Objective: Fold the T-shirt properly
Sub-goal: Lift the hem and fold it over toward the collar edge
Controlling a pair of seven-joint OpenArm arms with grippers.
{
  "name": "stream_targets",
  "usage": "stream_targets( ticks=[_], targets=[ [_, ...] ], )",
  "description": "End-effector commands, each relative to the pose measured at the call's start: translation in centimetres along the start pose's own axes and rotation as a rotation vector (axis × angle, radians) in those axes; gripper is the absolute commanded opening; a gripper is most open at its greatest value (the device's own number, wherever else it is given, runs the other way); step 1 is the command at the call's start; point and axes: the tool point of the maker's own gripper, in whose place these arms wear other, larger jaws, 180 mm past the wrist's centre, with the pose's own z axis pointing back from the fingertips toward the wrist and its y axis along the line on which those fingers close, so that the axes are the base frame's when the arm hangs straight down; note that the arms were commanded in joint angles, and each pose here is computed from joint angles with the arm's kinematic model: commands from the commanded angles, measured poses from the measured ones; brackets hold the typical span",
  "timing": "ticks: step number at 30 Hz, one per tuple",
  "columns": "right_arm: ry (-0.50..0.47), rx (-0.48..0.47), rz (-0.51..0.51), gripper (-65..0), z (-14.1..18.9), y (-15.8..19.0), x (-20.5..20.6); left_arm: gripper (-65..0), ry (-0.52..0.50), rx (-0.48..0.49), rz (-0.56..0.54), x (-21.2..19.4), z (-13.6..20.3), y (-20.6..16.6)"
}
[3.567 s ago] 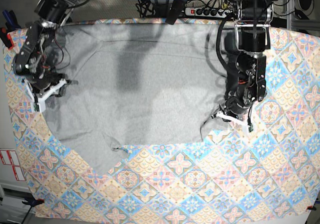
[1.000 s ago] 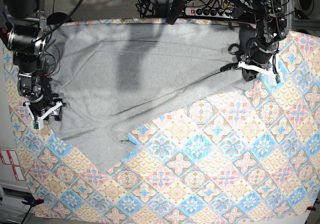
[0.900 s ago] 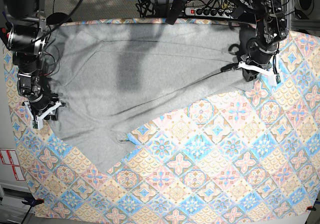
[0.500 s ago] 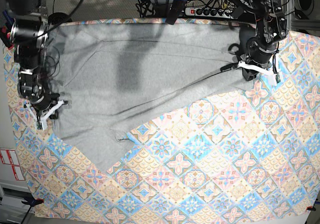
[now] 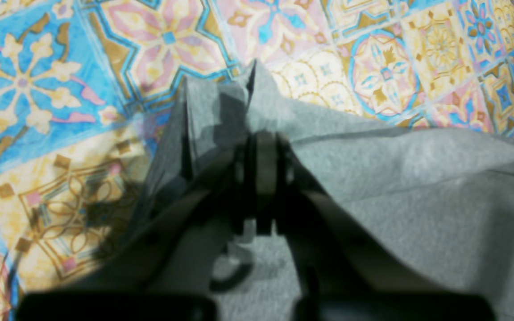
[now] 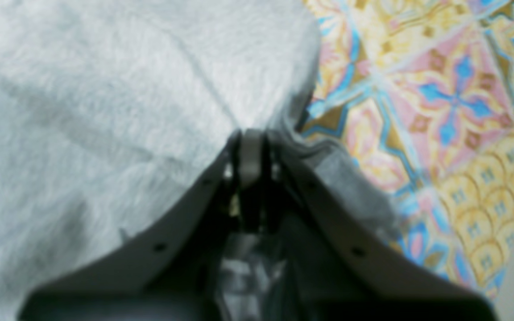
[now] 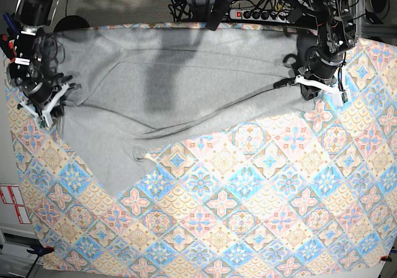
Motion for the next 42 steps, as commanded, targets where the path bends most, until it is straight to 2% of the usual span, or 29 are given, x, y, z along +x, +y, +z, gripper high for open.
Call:
stream_targets(
  ticks=[1, 8, 11, 16, 22, 30, 37, 40, 42],
  targets=[
    [-0.030, -0.024, 0.010, -64.7, 0.9, -0.9, 0.7, -65.0, -0.042, -0.010, -0.011, 1.3, 0.2, -0.2],
    [-0.086, -0.035, 0.077, -64.7, 3.5, 0.4, 1.9, -65.0, -0.043, -0.007, -0.015, 1.4, 0.3, -0.1],
    [-0.107, -0.035, 0.108, -64.7, 4.4, 0.8, 2.6, -65.0, -0.050, 0.005, -0.056, 2.5, 0.5, 0.8],
    [-0.116, -0.086, 0.070, -64.7, 5.4, -0.6, 2.3, -65.0, -0.059, 0.022, -0.116, 3.9, 0.8, 1.9],
    [-0.110, -0.088, 0.064, -64.7, 5.3, -0.7, 2.0, -65.0, -0.046, 0.046, -0.160, 4.1, 1.1, 3.2],
    [-0.107, -0.079, 0.057, -64.7, 5.2, -0.3, 1.8, -65.0, 0.030, 0.091, -0.145, 1.4, 0.7, 5.3],
    [-0.055, -0.066, 0.017, -64.8, 4.5, -0.1, -0.5, -65.0, 0.114, 0.149, -0.107, -1.5, 0.1, 8.0],
    [-0.032, -0.060, 0.001, -64.4, 4.3, 0.0, -1.6, -65.0, 0.139, 0.135, -0.138, -2.0, -0.1, 7.7],
    [-0.020, -0.057, -0.010, -64.3, 4.2, 0.1, -2.1, -65.0, 0.170, 0.115, -0.200, -2.7, -0.4, 6.9]
  ],
)
